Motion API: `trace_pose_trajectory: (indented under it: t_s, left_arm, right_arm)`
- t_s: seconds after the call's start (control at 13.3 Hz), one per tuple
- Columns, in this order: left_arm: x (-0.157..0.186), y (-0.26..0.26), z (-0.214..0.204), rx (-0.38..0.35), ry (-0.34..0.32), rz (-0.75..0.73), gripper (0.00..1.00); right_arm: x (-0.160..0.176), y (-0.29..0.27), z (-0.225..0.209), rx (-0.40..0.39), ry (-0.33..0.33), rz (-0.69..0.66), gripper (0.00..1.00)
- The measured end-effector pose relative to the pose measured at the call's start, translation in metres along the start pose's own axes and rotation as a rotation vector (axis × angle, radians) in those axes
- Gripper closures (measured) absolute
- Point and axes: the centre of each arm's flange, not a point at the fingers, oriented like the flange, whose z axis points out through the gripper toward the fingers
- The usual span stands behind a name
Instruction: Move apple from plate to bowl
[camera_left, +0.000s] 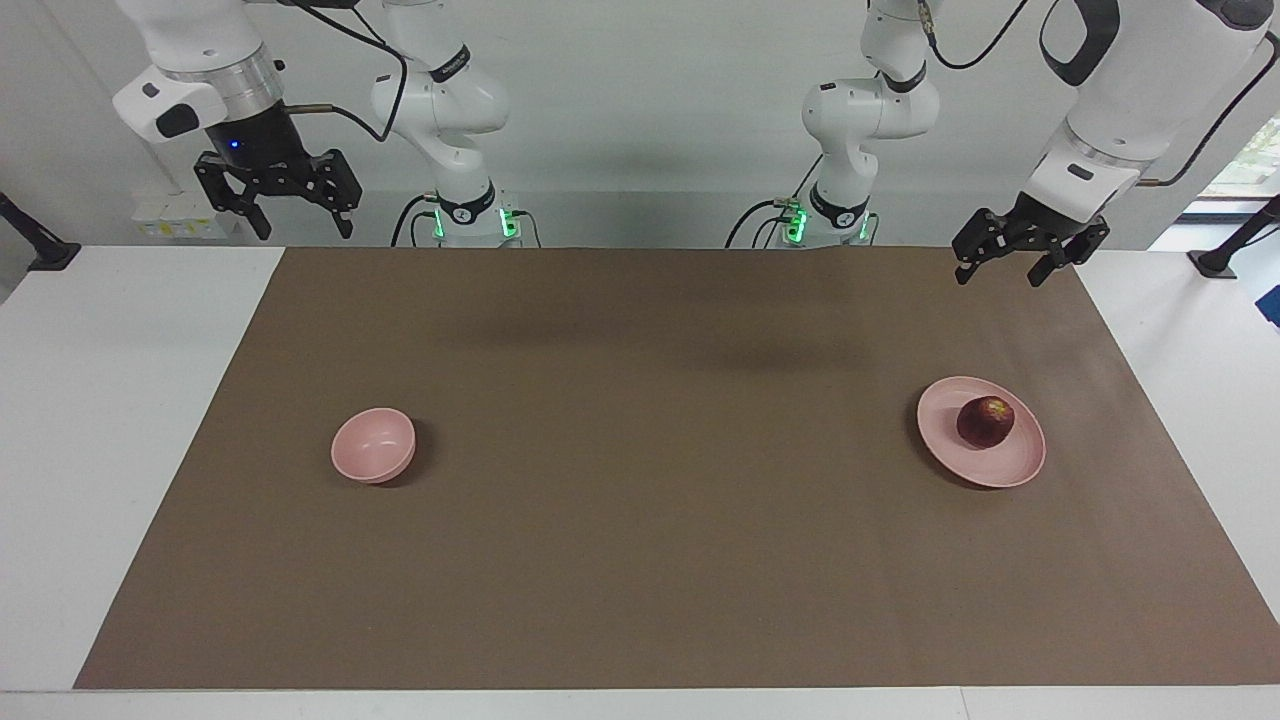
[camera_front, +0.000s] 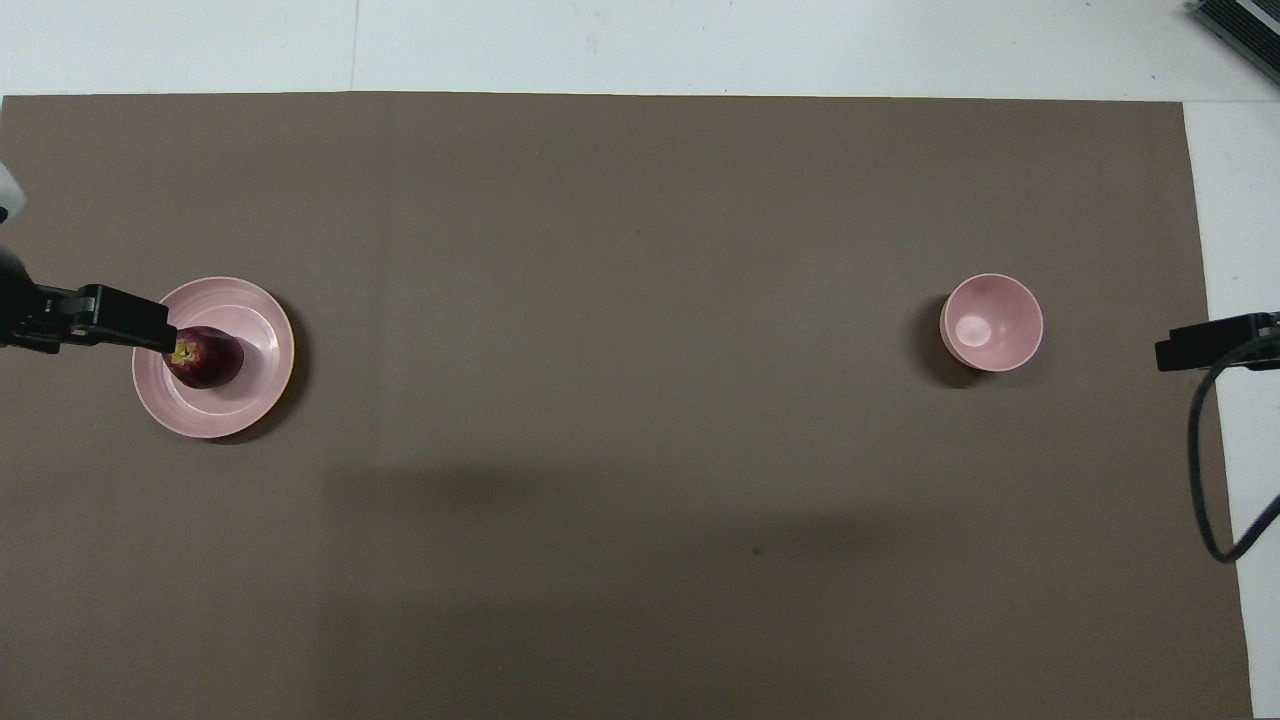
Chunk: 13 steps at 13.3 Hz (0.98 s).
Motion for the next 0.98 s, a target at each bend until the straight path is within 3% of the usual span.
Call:
trace_pose_trajectory:
  t_s: [0.98]
  left_arm:
    - [-0.0038,-0.0010,0.0036,-0.004,-0.025,0.001,0.00]
  right_arm:
    - [0.0000,0.0000,0.0003,0.000,-0.001,0.000,0.00]
